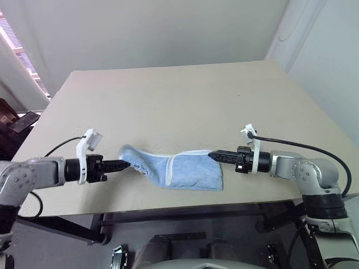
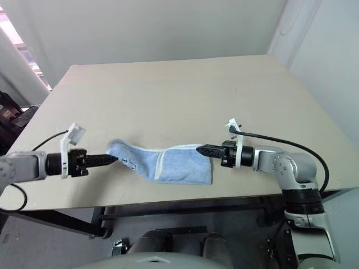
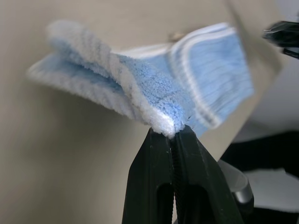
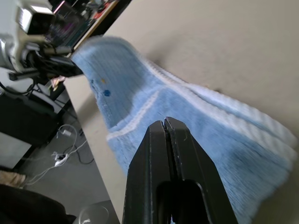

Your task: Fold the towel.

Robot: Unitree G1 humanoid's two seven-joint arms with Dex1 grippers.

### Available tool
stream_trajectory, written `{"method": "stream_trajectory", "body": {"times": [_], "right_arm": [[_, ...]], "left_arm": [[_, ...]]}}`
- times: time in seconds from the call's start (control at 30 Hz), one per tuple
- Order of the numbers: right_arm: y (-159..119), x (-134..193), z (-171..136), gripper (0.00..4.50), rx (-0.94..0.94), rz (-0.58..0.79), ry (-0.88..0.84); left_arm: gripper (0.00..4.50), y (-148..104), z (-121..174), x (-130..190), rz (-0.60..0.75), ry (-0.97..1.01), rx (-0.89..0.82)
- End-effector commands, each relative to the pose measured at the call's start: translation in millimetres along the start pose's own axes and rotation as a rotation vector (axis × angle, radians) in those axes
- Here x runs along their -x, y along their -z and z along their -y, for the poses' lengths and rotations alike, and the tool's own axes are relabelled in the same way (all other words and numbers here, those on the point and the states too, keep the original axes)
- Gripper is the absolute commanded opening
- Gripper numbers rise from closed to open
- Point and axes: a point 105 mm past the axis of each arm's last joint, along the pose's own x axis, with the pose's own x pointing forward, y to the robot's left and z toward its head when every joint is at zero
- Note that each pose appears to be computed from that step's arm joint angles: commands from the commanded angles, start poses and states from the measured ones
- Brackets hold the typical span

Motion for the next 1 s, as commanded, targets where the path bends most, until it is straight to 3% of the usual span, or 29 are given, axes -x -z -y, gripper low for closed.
{"method": "stream_trajectory", "body": {"times": [0.03, 0.37, 0.67, 1.0], "right_arm": [[-11, 8, -6, 0.00, 0.058, 0.032, 0.008], [-10, 28, 1, 0.00, 0.043, 0.088, 0.109], [-1, 38, 1, 0.00, 0.025, 0.121, 0.182], [0, 52, 7, 0.00, 0.004, 0.161, 0.263]], "left_arm": [[0.02, -16, 14, -5, -0.044, 0.070, -0.147], [0.02, -38, 56, -59, -0.134, 0.349, -0.284], [0.02, -24, 73, -109, -0.255, 0.468, -0.324], [0.02, -19, 96, -147, -0.257, 0.580, -0.337]]}}
